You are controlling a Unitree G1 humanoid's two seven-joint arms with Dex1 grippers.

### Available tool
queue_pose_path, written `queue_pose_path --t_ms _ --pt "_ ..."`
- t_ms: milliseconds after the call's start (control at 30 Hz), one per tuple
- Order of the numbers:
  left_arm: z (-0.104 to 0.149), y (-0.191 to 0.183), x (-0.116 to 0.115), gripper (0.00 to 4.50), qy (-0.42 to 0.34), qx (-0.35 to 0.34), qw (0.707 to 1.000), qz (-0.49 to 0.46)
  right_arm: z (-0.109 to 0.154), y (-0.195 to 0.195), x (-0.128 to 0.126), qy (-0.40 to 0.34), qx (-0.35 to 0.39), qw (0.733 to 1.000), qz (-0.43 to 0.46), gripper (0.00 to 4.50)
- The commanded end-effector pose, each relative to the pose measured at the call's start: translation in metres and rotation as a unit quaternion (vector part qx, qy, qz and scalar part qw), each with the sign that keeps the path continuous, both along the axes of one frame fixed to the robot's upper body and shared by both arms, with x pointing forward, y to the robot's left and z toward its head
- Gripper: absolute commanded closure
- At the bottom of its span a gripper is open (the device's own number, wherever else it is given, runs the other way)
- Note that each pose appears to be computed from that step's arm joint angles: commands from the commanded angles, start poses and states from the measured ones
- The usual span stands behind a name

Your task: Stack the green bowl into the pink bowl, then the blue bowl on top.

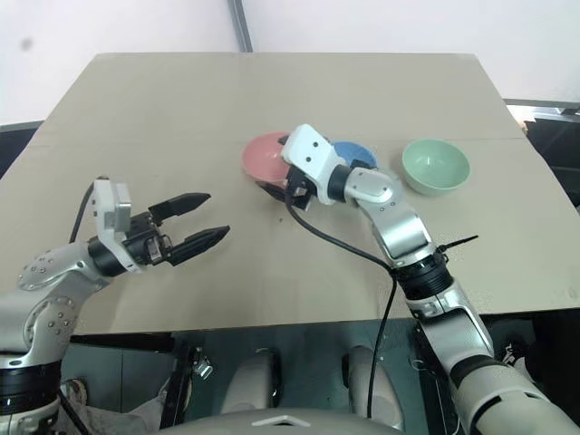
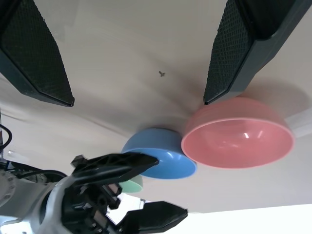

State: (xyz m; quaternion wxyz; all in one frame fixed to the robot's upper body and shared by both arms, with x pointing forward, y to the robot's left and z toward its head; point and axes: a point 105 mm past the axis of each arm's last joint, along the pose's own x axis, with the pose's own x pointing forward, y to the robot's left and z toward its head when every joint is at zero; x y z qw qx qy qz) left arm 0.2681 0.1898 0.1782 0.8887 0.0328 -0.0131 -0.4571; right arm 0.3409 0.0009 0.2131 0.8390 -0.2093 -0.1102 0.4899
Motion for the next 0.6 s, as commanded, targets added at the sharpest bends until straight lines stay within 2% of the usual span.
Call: queue_pose_path --t_ms 33,600 --pt "0.007 -0.002 0.002 0.00 -0.016 0.002 1.000 -0.012 0.018 -0.011 -0.011 -0.015 0.030 0.999 -0.010 0.02" --pt "0.011 -0.007 0.010 0.00 -0.018 0.009 1.000 0.000 0.016 -0.071 -0.041 0.023 0.077 0.991 -0.106 0.02"
